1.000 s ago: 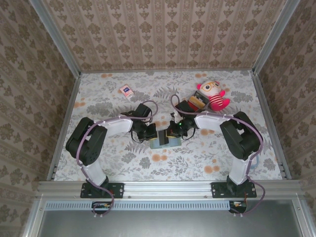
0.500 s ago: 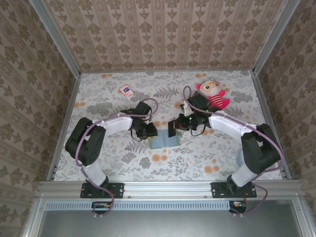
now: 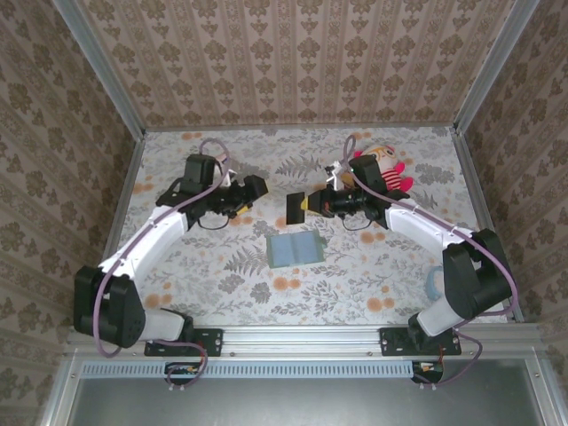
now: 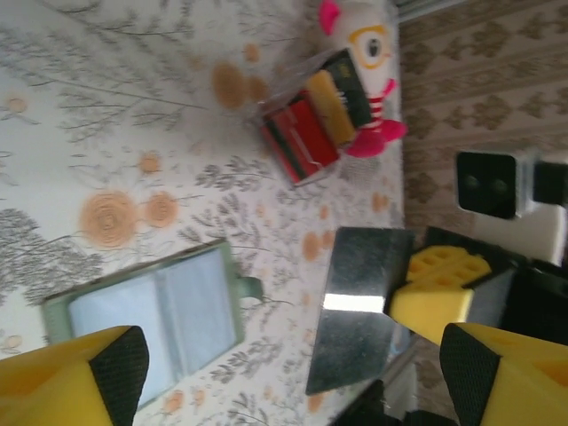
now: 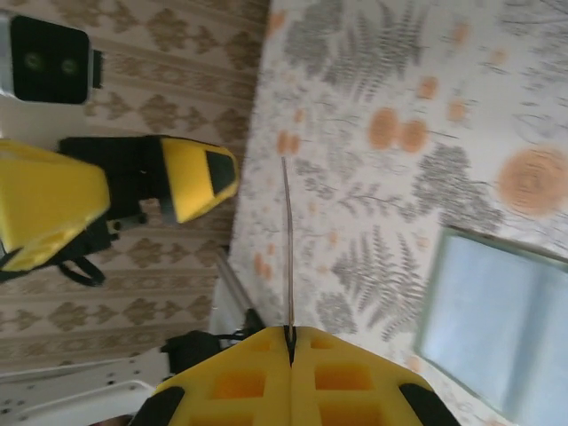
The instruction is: Take the credit cards out of the card holder
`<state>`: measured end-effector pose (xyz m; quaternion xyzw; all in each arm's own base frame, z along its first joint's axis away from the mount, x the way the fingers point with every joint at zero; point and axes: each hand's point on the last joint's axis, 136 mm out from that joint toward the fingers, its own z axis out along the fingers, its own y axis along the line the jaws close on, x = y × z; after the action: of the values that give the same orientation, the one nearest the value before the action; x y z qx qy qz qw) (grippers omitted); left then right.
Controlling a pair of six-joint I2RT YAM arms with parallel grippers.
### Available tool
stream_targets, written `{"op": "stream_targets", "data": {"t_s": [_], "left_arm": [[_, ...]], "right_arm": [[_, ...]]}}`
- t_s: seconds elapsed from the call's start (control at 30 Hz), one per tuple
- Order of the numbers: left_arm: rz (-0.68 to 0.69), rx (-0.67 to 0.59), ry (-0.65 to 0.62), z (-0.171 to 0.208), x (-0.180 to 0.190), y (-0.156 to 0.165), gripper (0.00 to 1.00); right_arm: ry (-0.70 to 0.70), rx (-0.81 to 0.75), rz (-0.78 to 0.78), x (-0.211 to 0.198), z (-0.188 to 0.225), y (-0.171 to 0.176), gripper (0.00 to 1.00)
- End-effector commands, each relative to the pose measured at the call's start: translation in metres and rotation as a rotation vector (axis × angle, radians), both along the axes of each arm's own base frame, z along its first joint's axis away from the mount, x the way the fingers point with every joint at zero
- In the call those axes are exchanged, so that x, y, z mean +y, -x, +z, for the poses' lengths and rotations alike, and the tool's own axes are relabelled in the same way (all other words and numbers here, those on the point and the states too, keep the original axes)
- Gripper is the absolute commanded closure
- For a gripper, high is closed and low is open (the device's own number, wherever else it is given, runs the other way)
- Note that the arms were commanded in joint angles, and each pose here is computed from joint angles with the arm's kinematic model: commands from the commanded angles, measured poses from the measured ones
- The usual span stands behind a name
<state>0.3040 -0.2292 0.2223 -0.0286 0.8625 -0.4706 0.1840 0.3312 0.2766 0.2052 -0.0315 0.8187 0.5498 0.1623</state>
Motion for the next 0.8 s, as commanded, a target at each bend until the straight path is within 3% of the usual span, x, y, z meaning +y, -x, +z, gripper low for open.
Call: {"op": "stream_targets", "data": {"t_s": [0.0,0.2,0.37,0.67,0.77], "left_arm": [[-0.095,-0.019,0.102,0.02,-0.01,0.014,0.1],[-0.163,-0.048,0.209,0.037,-0.024,0.012,0.19],[-0.174,-0.065,0.247,0.046,-0.028,0.007,0.41],[-0.166,-0.045,0.269,0.044,-0.034,-0.003,0.65],[-0.161,-0.046,0.275,0.045,-0.035,-0.006,0.78]], "right_arm": [[-0.164,-0.041,0.063,0.013,0.04,0.0,1.0],[-0.254,-0.039,0.089,0.021,0.056,-0.007,1.0],[-0.287,-0.036,0.101,0.024,0.061,-0.011,1.0],[-0.326,-0.027,0.101,0.028,0.065,-0.017,1.0],[-0.328,-0.022,0.095,0.028,0.064,-0.018,1.0]]}}
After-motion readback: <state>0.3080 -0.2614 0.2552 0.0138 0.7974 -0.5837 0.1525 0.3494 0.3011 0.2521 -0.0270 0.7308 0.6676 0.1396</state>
